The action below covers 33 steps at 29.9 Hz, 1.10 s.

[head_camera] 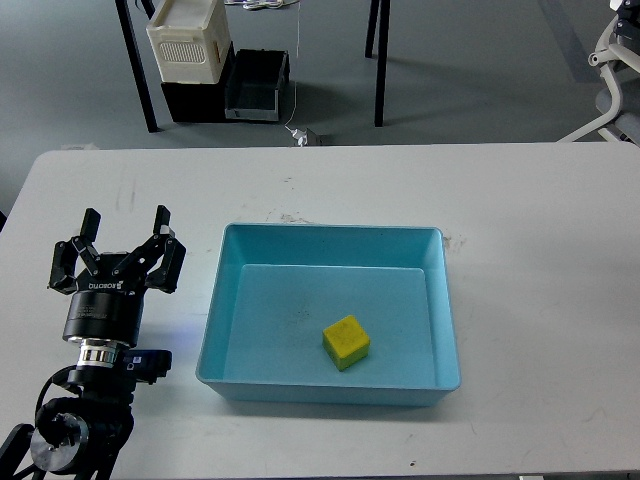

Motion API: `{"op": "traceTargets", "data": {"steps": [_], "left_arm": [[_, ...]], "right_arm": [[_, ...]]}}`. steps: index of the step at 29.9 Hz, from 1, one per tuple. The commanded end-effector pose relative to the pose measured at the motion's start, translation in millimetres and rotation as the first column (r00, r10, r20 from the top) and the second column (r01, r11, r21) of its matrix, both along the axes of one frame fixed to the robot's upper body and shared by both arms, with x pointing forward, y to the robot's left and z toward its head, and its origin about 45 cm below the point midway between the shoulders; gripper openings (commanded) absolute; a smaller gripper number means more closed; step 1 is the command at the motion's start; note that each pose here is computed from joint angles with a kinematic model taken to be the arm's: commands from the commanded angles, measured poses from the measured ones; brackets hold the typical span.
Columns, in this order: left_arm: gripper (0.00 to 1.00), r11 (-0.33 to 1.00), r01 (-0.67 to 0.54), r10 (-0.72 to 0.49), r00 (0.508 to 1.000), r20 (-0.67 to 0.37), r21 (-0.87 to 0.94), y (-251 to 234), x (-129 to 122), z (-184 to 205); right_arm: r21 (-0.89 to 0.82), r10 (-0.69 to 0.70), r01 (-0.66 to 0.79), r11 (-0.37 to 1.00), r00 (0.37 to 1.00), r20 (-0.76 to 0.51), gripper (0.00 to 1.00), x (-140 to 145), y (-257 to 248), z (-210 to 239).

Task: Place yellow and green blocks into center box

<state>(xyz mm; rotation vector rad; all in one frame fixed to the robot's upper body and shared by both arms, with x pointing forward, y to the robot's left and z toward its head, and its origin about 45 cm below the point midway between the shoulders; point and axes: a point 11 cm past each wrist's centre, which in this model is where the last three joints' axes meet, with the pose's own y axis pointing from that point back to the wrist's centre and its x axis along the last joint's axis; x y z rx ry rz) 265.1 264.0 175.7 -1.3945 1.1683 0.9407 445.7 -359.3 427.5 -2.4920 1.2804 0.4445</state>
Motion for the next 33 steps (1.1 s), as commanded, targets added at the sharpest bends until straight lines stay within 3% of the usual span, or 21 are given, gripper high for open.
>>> {"op": "traceTargets", "data": {"steps": [1, 8, 13, 22, 33], "left_arm": [[1.00, 1.000, 0.000, 0.000, 1.000, 0.000, -0.001, -0.2, 0.0, 0.0], [1.00, 1.000, 0.001, -0.001, 1.000, 0.002, 0.002, -0.1, 0.0, 0.6], [1.00, 1.000, -0.003, 0.003, 1.000, -0.001, 0.021, 6.6, -1.1, 0.3], [1.00, 0.996, -0.067, 0.068, 0.998, -0.014, 0.063, 39.3, -9.4, -0.3], [1.00, 0.995, -0.099, 0.098, 0.995, -0.027, -0.032, 43.2, -9.6, -3.0]], "right_arm": [[0.149, -0.073, 0.073, 0.986, 0.997, -0.006, 1.00, -11.0, -26.1, -25.3], [0.375, -0.133, 0.136, 0.917, 0.991, -0.034, 1.00, -48.9, -50.8, -70.4], [0.558, -0.206, 0.219, 0.800, 0.975, -0.086, 1.00, -102.3, -59.1, -128.2], [0.755, -0.165, 0.269, 0.598, 0.963, -0.212, 1.00, -191.4, 13.5, -202.0], [0.804, -0.133, 0.306, 0.510, 0.951, -0.278, 1.00, -210.6, 17.7, -219.5]]}}
